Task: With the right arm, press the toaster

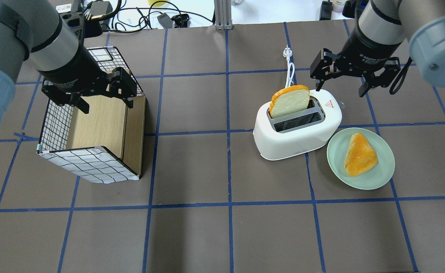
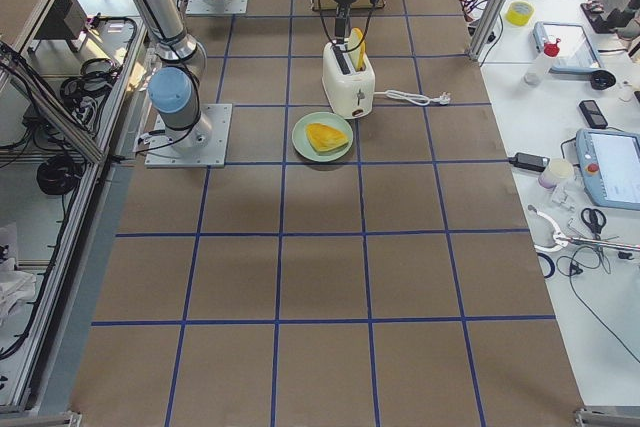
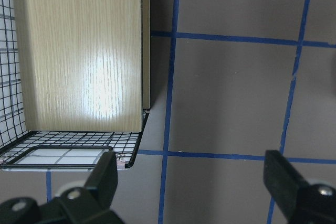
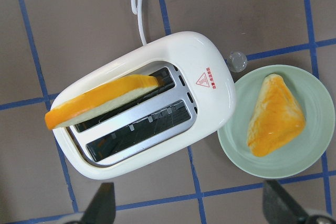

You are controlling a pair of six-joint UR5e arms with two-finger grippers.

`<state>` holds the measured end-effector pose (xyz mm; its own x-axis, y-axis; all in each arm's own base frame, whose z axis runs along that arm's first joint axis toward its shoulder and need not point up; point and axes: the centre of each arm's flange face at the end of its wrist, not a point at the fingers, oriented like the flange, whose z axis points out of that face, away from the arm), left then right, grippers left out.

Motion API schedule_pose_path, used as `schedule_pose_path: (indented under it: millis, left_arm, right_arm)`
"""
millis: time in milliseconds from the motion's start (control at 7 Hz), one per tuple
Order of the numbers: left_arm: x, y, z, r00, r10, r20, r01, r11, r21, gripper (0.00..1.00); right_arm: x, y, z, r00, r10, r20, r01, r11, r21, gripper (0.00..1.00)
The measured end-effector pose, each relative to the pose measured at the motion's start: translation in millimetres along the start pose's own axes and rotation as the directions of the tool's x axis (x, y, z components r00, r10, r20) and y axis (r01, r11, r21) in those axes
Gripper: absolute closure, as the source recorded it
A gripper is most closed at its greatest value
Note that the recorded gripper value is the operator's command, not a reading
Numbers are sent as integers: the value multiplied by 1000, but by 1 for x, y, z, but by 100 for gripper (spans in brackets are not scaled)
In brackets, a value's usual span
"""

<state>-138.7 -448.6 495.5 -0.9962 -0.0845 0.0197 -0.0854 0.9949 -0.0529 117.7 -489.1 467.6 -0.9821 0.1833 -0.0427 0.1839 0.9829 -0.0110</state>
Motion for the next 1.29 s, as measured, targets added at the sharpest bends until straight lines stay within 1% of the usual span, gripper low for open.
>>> schedule_pose_path:
  millis: [286,429,571,714,1000,1143,1286]
  left_arm:
    - [0,0,0,1000,0,1,0,1000,0,0]
    - [0,0,0,1000,0,1,0,1000,0,0]
    - [0,0,0,1000,0,0,0,1000,0,0]
    - [0,0,0,1000,0,1,0,1000,0,0]
    - [0,0,0,1000,0,1,0,1000,0,0]
    - [0,0,0,1000,0,1,0,1000,0,0]
    - [0,0,0,1000,0,1,0,1000,0,0]
  right_arm:
    - [0,0,0,1000,1,0,-1,1000,2,0]
    - [1,-1,0,1000,3,-2,-3,1000,6,35]
    - [3,-3,-1,1000,3,-5,-3,1000,16,62]
    - [4,-6,-2,1000,1,-5,0,999,37,99]
    - [6,-11,-3,1000,-7,-2,7,997,71,100]
    - [15,-17,-2,1000,-12,-1,12,997,77,100]
    - [34,-24,1,1000,-11,17,10,997,72,100]
